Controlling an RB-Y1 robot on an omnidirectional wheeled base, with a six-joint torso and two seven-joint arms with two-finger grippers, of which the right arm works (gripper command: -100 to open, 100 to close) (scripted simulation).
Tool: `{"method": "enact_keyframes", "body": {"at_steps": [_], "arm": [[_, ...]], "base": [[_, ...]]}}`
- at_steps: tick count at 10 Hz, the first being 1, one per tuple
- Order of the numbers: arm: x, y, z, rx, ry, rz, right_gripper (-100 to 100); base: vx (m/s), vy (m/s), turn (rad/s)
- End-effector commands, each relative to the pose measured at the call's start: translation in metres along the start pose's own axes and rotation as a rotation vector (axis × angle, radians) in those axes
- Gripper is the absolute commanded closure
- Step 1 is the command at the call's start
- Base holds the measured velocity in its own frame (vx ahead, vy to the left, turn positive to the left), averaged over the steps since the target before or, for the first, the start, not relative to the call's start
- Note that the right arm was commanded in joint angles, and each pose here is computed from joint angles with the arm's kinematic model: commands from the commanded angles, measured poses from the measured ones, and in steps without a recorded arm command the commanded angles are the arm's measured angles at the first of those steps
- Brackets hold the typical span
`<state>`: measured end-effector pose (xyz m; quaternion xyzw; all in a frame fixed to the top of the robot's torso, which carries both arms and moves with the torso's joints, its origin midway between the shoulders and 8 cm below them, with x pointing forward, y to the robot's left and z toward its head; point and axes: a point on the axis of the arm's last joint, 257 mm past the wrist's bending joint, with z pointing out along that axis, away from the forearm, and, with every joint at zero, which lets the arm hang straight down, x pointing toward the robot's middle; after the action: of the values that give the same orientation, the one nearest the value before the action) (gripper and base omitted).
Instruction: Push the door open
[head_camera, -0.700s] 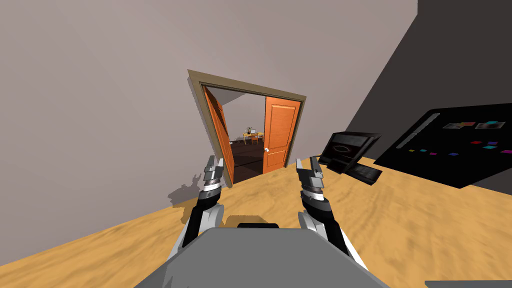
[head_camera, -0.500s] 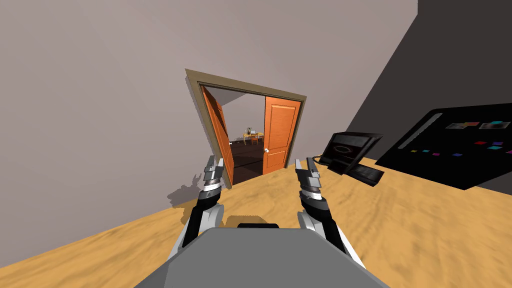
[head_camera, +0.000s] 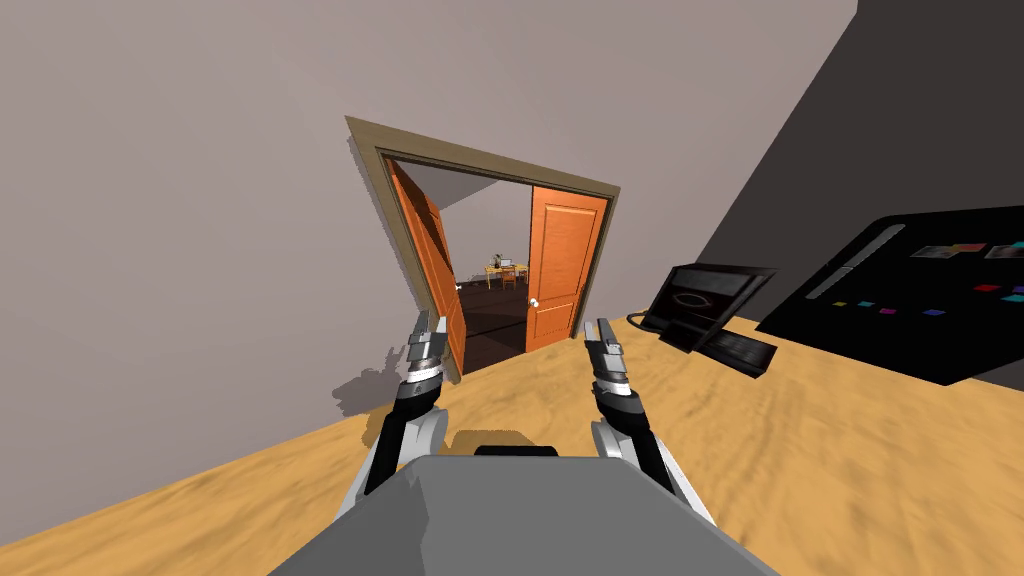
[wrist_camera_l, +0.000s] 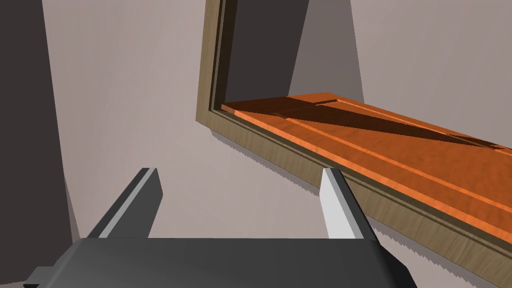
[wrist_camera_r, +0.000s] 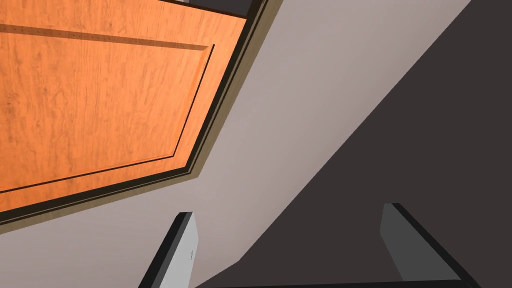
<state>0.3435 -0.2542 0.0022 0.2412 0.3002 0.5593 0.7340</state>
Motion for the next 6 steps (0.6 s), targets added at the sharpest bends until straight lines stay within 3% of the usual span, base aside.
{"method": "enact_keyframes", "body": {"at_steps": [1, 6], "arm": [[0.004, -0.009, -0.0037, 0.013, 0.015, -0.030, -100], [0.019, -0.044, -0.0142, 0.057, 0.072, -0.136, -100]], "base": [[0.101, -0.012, -0.002], [0.089, -0.024, -0.002]]}}
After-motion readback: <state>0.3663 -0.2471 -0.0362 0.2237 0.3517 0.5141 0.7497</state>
